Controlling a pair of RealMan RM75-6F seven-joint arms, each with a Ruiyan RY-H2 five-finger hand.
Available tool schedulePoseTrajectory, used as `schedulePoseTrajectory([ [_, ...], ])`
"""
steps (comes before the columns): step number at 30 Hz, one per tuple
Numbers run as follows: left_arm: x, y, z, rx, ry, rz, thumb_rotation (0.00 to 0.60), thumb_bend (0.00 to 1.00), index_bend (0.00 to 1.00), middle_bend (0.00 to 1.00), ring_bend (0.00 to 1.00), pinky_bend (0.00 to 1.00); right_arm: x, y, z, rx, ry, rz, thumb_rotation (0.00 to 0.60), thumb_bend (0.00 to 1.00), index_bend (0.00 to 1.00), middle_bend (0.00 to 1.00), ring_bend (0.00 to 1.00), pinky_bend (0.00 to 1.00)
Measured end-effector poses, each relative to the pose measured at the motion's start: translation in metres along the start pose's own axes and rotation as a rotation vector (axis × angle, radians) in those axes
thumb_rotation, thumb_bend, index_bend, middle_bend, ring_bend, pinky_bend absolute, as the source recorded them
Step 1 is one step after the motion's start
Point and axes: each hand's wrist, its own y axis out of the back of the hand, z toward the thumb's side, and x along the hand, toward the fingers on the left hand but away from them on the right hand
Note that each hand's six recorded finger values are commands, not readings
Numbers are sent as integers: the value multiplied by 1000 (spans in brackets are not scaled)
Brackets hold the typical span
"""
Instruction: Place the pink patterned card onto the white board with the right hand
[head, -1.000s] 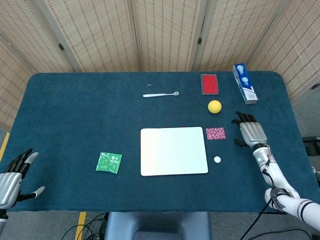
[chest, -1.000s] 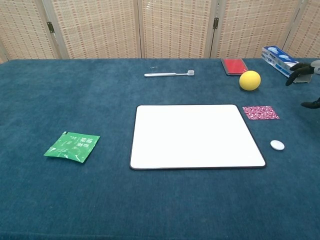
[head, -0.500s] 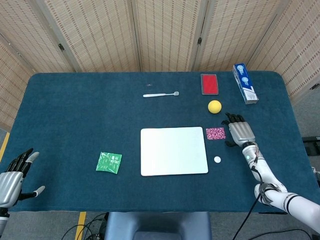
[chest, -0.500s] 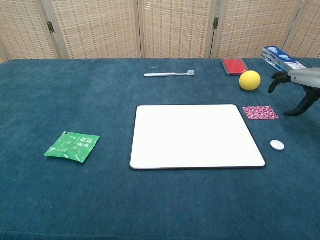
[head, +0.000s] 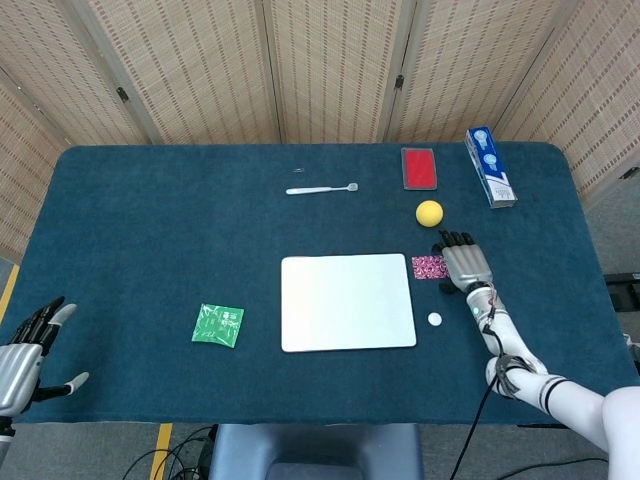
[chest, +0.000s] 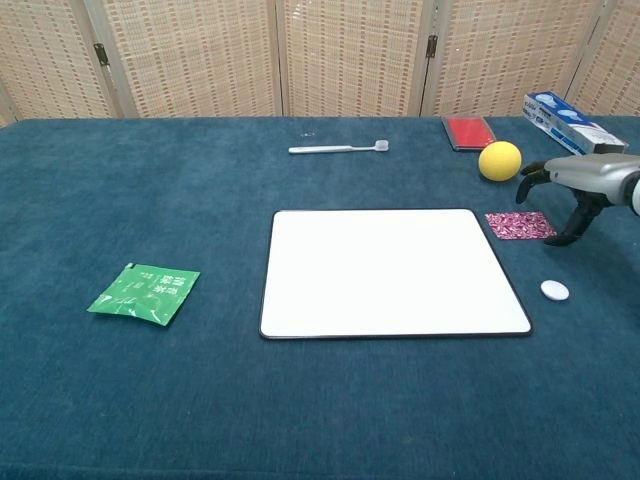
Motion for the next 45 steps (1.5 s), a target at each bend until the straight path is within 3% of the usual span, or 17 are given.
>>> schedulePoseTrajectory([
  [13,1,0,-3,0,6,-2,600,211,0,0,0,151,-10,-1,9,0,2,20,600,171,267,0,0,0],
  [28,1,2,-5,-6,7,2,600,211,0,0,0,151,-17,-7,12,14,-9,37,600,205,411,0,0,0],
  [37,0,1,-4,1,6,8,600,211,0,0,0,151,-6,11,19,-7,21,-16,600,210,414,0,0,0],
  [45,-1,1,4,-2,-15,10,600,211,0,0,0,151,20,34,44,-40,100,-67,600,211,414,0,0,0],
])
